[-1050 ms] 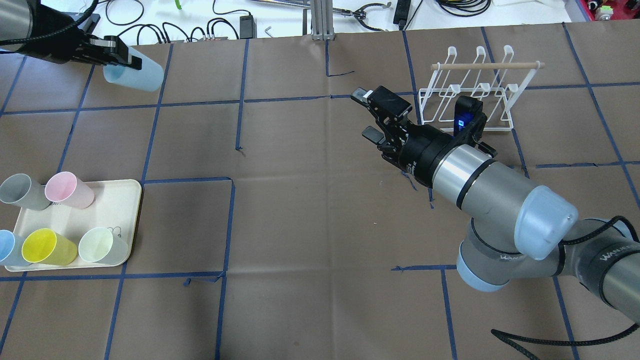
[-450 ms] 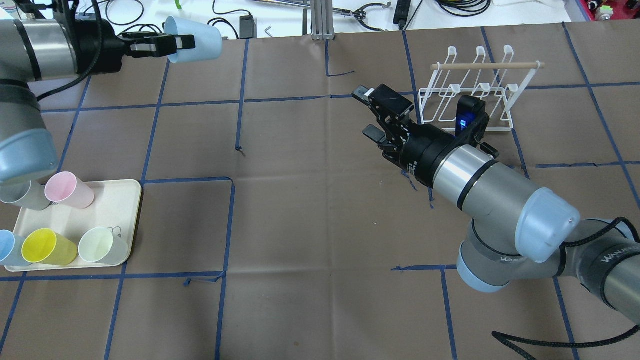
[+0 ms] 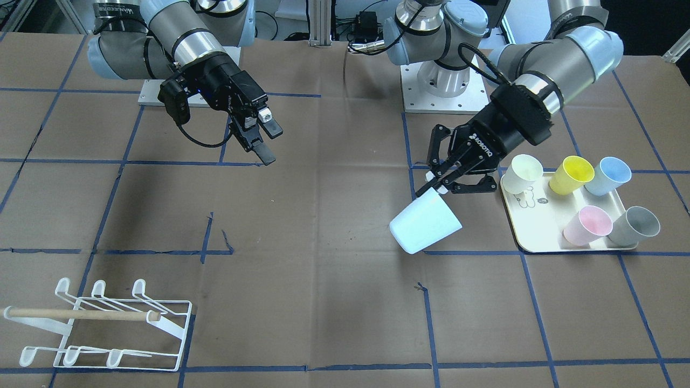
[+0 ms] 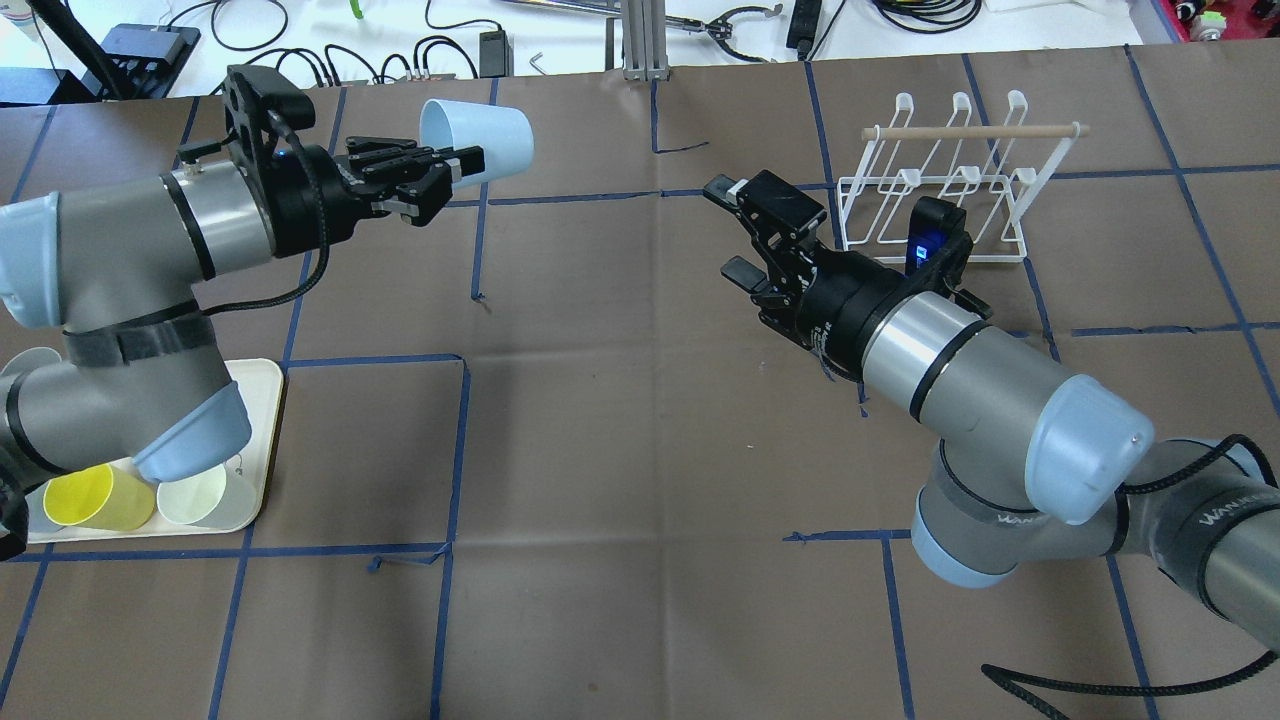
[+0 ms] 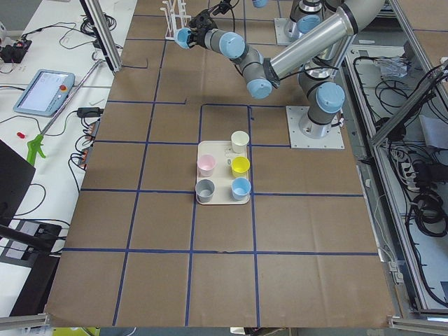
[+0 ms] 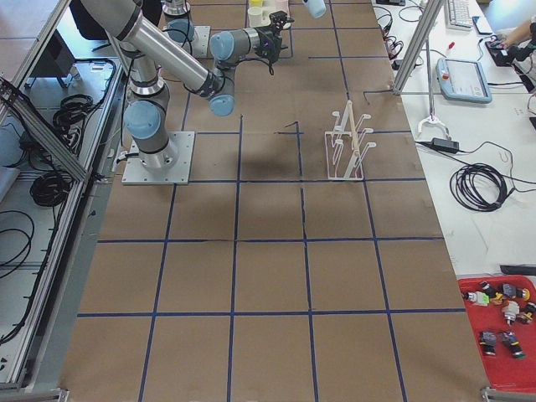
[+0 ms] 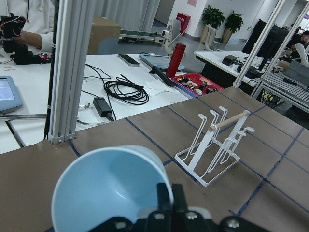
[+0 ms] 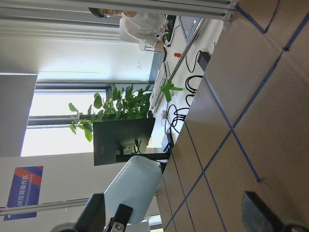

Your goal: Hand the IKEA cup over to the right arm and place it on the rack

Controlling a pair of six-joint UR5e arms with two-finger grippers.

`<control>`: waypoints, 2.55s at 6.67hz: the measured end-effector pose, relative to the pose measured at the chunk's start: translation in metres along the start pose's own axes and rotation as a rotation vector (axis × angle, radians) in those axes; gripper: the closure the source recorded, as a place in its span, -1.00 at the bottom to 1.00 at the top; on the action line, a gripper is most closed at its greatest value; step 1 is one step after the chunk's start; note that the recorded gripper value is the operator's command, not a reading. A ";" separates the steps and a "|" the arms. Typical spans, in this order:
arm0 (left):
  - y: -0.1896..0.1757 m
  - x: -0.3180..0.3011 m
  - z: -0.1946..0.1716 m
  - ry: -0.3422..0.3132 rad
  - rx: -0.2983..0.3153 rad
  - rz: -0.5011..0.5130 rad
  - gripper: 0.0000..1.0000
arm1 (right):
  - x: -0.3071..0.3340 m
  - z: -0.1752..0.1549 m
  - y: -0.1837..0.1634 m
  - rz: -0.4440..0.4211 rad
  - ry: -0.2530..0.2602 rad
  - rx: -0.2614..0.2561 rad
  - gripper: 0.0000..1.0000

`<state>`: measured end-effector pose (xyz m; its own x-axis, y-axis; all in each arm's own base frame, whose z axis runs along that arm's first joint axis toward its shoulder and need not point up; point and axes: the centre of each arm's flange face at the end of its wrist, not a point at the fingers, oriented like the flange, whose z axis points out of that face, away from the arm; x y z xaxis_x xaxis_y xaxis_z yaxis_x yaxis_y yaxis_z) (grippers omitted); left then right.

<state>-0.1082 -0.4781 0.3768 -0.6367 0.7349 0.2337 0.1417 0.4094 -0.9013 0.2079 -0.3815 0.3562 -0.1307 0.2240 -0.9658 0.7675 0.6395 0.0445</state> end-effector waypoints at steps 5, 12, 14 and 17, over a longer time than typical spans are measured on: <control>0.062 0.077 0.014 0.069 0.054 0.108 1.00 | 0.010 0.016 0.012 0.204 0.063 -0.001 -0.99; 0.066 0.095 0.014 0.075 0.083 0.092 1.00 | -0.001 0.062 0.044 0.276 0.185 0.025 -0.99; 0.066 0.095 0.014 0.076 0.083 0.090 0.99 | 0.002 0.088 0.054 0.284 0.212 -0.009 -0.99; 0.066 0.096 0.014 0.076 0.083 0.088 0.99 | -0.003 0.105 0.058 0.301 0.209 -0.027 -0.97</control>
<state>-0.1704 -0.3885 0.3343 -0.5647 0.8061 0.1767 0.1289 0.2976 -0.9459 0.3193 -0.4222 0.3347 -0.0290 0.5487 -0.8355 0.7748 0.5405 0.3280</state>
